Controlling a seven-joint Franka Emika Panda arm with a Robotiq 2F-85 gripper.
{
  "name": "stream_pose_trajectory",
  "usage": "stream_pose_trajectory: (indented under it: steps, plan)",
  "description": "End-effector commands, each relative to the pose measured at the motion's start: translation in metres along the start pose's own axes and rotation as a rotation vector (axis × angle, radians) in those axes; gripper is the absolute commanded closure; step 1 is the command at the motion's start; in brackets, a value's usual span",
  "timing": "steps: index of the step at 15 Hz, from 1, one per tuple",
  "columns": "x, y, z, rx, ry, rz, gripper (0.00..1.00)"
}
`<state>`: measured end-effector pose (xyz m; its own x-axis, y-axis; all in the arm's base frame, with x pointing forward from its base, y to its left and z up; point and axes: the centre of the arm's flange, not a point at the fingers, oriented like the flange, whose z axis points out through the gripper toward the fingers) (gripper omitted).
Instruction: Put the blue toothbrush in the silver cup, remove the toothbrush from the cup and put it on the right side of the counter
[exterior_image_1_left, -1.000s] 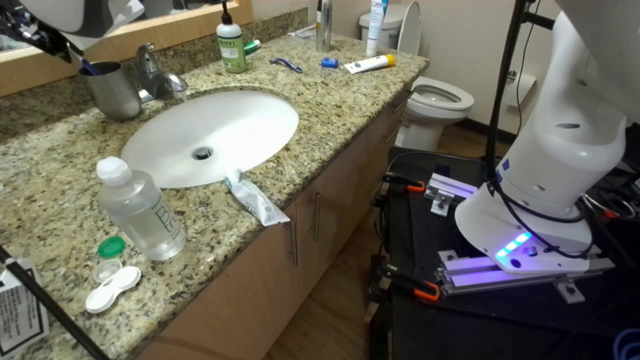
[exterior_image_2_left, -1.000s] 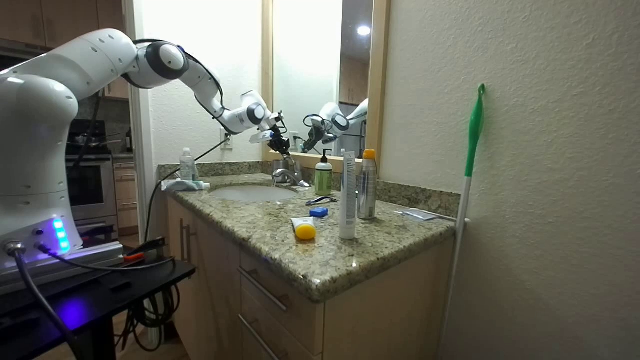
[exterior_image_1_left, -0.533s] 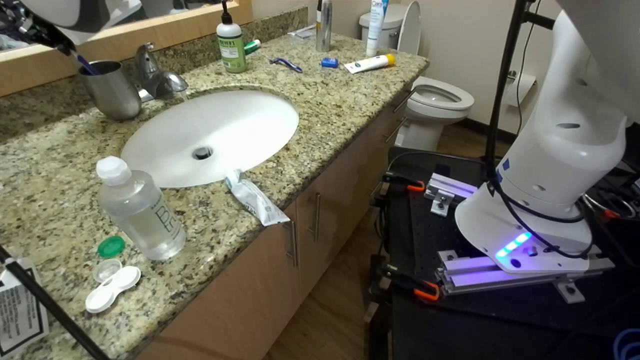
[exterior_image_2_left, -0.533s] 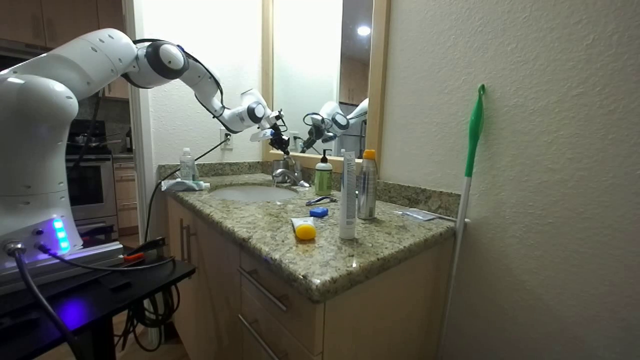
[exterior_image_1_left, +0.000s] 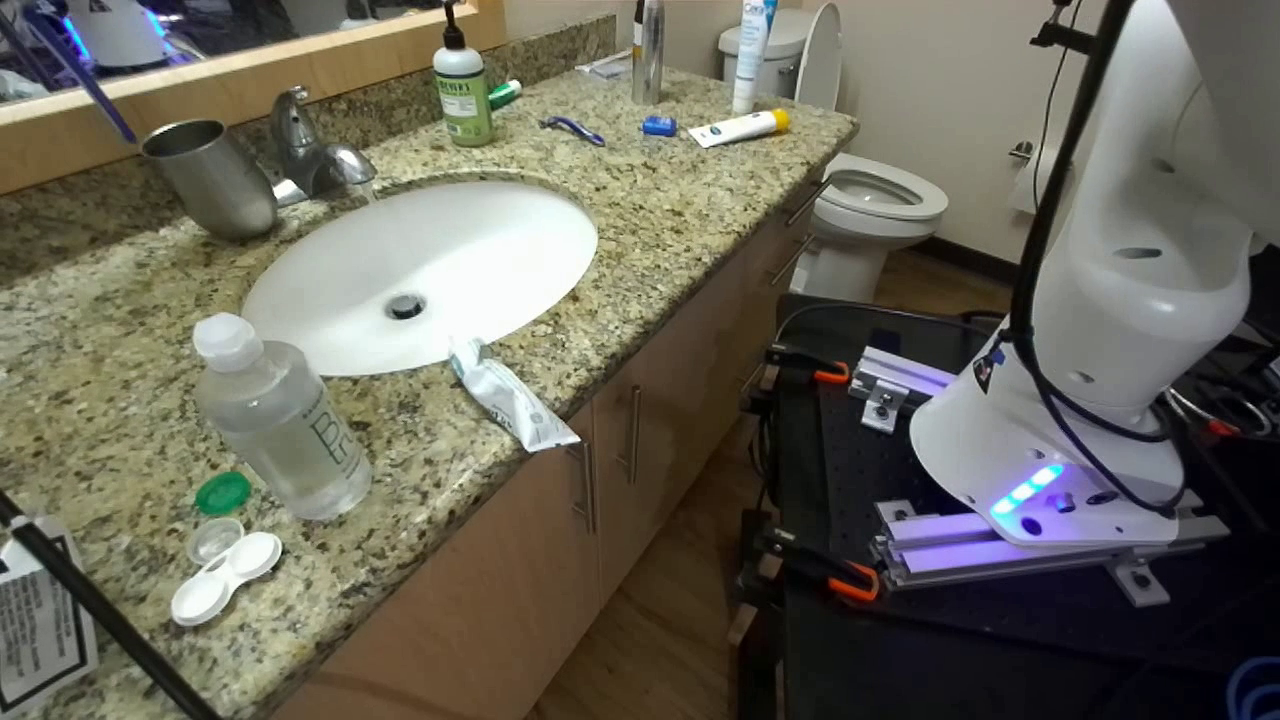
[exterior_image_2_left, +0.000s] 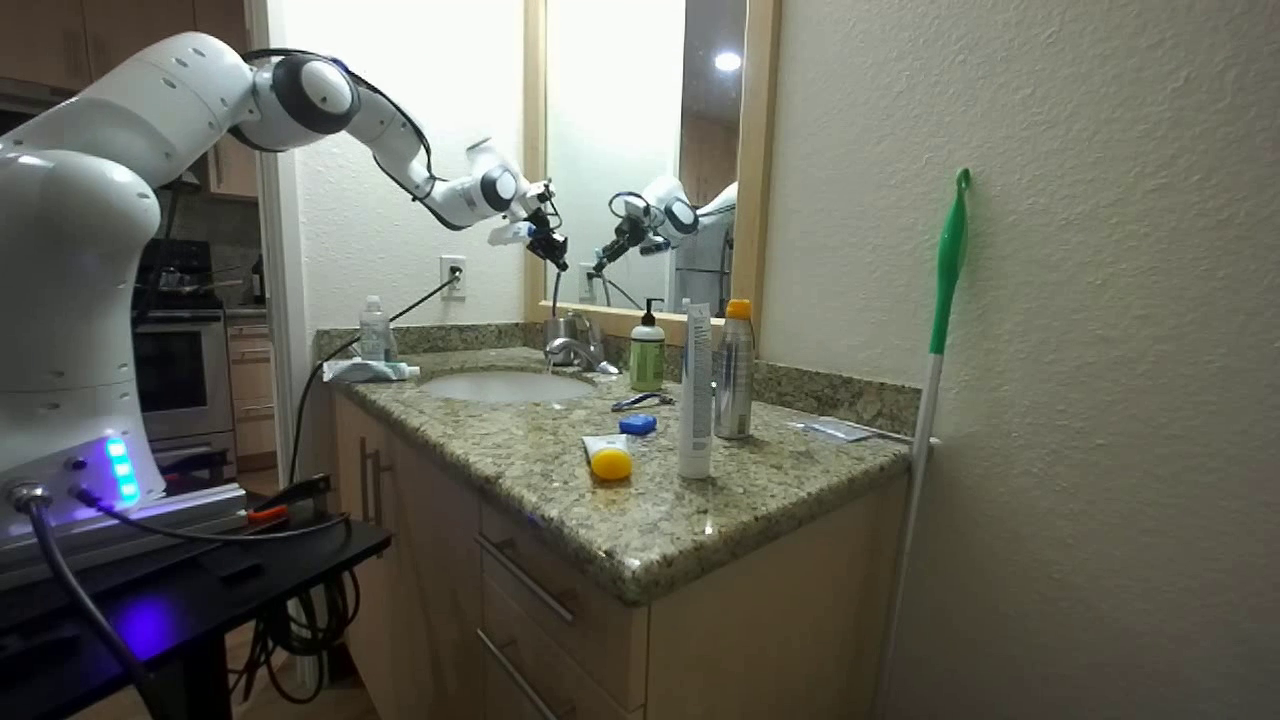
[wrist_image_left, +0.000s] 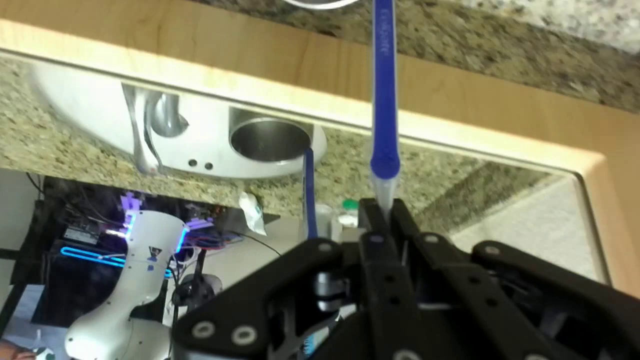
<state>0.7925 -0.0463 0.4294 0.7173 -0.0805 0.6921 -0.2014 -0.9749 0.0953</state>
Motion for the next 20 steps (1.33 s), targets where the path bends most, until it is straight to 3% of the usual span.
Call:
stream_pose_trajectory:
  steps: [1, 2, 6, 12, 17, 20]
  plan:
    - [0.019, -0.011, -0.094, 0.105, 0.009, 0.084, 0.98]
    - [0.023, -0.012, -0.116, 0.128, 0.015, 0.118, 0.98]
    - [0.028, 0.021, -0.201, 0.201, -0.107, 0.278, 0.98]
    - [-0.006, 0.126, -0.277, 0.257, -0.322, 0.513, 0.98]
    - [-0.082, 0.238, -0.289, 0.111, -0.509, 0.703, 0.98]
    - [-0.136, 0.311, -0.275, 0.02, -0.591, 0.834, 0.98]
